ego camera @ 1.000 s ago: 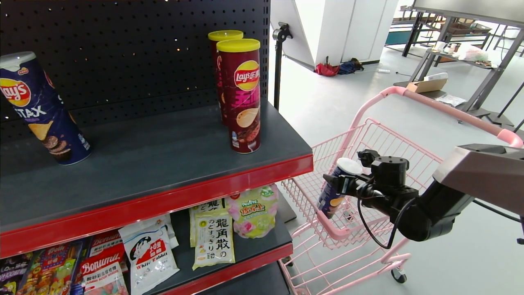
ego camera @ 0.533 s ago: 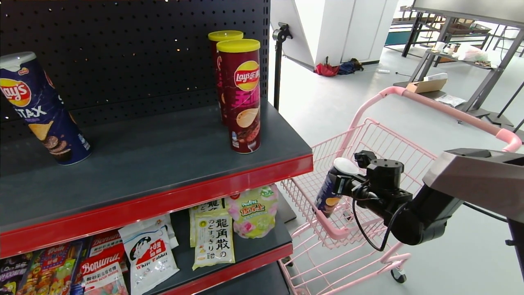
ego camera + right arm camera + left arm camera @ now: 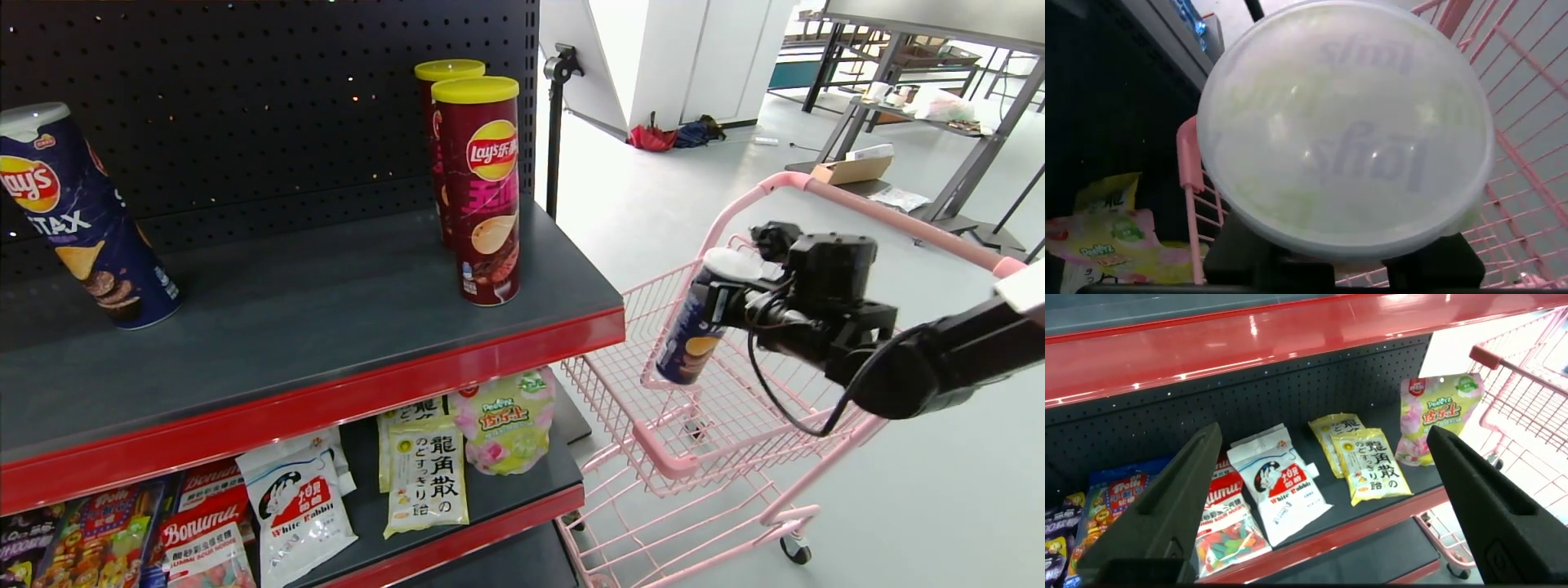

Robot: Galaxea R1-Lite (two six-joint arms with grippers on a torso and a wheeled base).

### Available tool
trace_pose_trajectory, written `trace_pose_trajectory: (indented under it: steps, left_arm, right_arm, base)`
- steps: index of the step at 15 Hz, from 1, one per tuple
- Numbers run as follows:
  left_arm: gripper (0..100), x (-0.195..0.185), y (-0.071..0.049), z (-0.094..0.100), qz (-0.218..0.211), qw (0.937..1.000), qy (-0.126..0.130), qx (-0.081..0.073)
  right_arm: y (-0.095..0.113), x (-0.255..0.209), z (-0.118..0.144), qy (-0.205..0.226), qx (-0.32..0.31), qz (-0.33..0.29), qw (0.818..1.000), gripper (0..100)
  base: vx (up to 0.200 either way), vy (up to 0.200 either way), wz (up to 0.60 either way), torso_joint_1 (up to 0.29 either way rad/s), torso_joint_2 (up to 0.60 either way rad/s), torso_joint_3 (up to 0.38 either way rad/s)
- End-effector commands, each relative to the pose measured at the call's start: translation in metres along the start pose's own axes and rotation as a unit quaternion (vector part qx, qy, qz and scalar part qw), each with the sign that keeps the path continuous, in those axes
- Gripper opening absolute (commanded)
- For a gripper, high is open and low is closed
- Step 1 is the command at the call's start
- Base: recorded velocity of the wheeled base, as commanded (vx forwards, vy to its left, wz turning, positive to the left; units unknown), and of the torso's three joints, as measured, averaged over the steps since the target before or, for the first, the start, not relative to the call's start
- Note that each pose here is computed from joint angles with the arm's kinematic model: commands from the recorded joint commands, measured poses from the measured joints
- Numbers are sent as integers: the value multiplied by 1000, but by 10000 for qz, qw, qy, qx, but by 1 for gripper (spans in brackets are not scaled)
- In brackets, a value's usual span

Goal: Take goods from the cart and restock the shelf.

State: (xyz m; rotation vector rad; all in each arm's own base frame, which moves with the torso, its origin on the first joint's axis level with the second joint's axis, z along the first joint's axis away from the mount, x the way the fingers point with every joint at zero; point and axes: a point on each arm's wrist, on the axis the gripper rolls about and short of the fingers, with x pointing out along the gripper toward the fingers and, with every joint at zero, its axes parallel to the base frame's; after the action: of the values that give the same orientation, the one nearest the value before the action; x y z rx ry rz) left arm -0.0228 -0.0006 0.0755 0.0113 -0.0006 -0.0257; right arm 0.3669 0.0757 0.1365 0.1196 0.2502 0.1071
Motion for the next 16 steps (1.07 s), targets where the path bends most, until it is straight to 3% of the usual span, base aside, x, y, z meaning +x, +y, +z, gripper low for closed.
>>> trace_pose_trajectory:
  steps: [1, 2, 4, 6, 7, 10, 16]
  left_arm:
    - [100, 0, 0, 0, -2, 10000, -6, -18]
    - [100, 0, 0, 0, -9, 10000, 2, -26]
    - [100, 0, 0, 0, -2, 10000, -6, -26]
    - [100, 0, 0, 0, -2, 10000, -6, -26]
    - [100, 0, 0, 0, -9, 10000, 2, -26]
    - [100, 0, 0, 0, -9, 10000, -6, -26]
    - [100, 0, 0, 0, -9, 10000, -6, -26]
  right_arm:
    - [-2, -103, 105, -1063, -17, -456, 9933, 0]
    - [-2, -147, 114, -971, -257, -815, 9916, 0]
    - [-3, -221, 109, -647, -468, -455, 9958, 0]
    - [-17, -303, 75, 4, -874, -602, 9943, 0]
    - [-25, -335, 50, 96, -896, -781, 9929, 0]
    - [-34, -369, 12, -69, -875, -1261, 9881, 0]
    - [-36, -380, -11, -136, -1124, -1284, 9852, 0]
  base:
    - [0, 0, 0, 0, 0, 0]
    - [0, 0, 0, 0, 0, 0]
    - [0, 0, 0, 0, 0, 0]
    - [0, 0, 0, 0, 0, 0]
    - [0, 0, 0, 0, 0, 0]
    - [0, 0, 0, 0, 0, 0]
    - [0, 0, 0, 0, 0, 0]
